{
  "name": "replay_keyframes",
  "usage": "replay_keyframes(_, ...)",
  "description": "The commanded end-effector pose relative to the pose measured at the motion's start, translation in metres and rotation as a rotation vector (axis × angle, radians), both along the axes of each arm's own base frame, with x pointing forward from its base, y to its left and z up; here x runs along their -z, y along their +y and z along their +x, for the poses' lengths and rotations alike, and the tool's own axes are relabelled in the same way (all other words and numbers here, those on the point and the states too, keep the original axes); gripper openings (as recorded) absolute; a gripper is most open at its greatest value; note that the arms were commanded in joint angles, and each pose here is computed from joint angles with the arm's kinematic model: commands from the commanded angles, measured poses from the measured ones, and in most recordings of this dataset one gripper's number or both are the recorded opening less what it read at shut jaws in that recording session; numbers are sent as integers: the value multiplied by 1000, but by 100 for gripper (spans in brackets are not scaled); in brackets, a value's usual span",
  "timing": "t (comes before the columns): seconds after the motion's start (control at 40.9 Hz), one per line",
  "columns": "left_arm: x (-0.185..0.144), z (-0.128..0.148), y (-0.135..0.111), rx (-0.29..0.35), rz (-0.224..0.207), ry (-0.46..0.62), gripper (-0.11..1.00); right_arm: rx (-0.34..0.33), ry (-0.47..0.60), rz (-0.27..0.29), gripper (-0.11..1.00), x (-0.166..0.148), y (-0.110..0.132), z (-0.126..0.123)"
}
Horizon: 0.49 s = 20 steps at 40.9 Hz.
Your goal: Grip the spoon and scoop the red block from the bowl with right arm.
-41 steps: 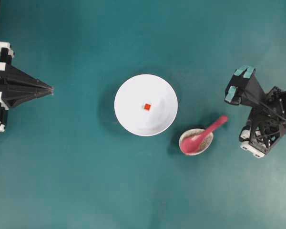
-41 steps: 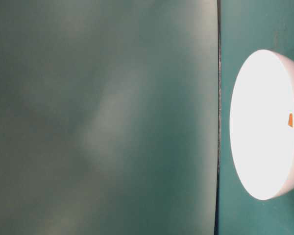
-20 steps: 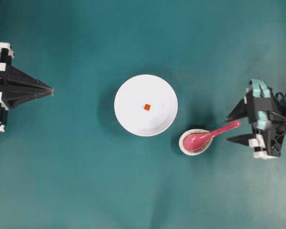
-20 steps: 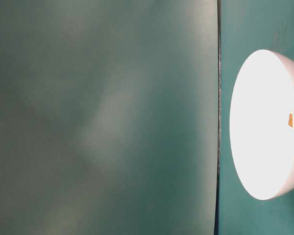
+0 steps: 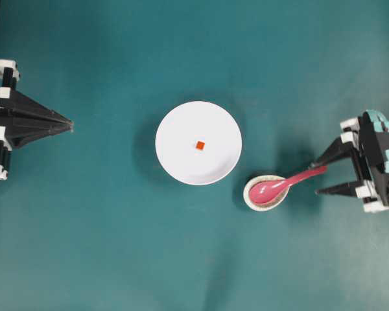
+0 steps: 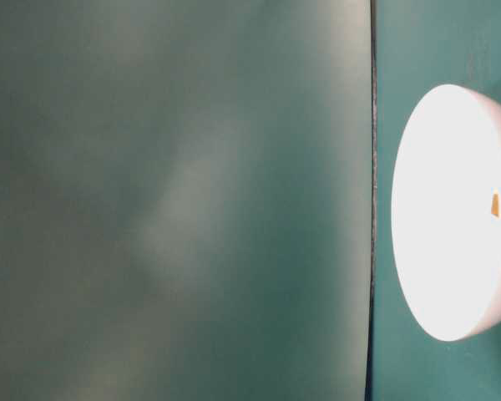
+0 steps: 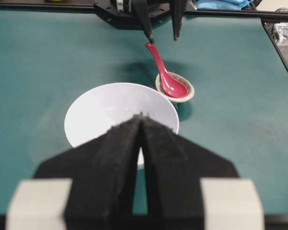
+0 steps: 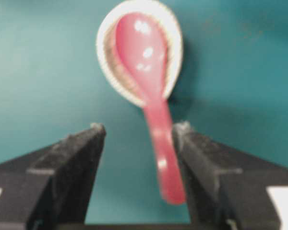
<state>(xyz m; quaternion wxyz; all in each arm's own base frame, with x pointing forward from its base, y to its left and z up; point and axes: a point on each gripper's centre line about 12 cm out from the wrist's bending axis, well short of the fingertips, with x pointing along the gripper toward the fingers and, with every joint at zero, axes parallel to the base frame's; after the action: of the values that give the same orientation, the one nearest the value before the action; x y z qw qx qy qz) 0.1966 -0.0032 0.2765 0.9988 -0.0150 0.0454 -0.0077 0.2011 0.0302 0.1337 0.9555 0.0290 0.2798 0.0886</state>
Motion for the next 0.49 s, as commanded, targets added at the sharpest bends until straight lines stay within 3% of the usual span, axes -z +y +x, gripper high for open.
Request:
replay_keyframes(0.0, -10, 3, 0, 0, 1, -21, 0, 1, -49, -28, 61, -6, -6, 5)
replay_keyframes(0.465, -9, 3, 0, 0, 1, -21, 0, -64, -49, -51, 57, 18, -5, -8)
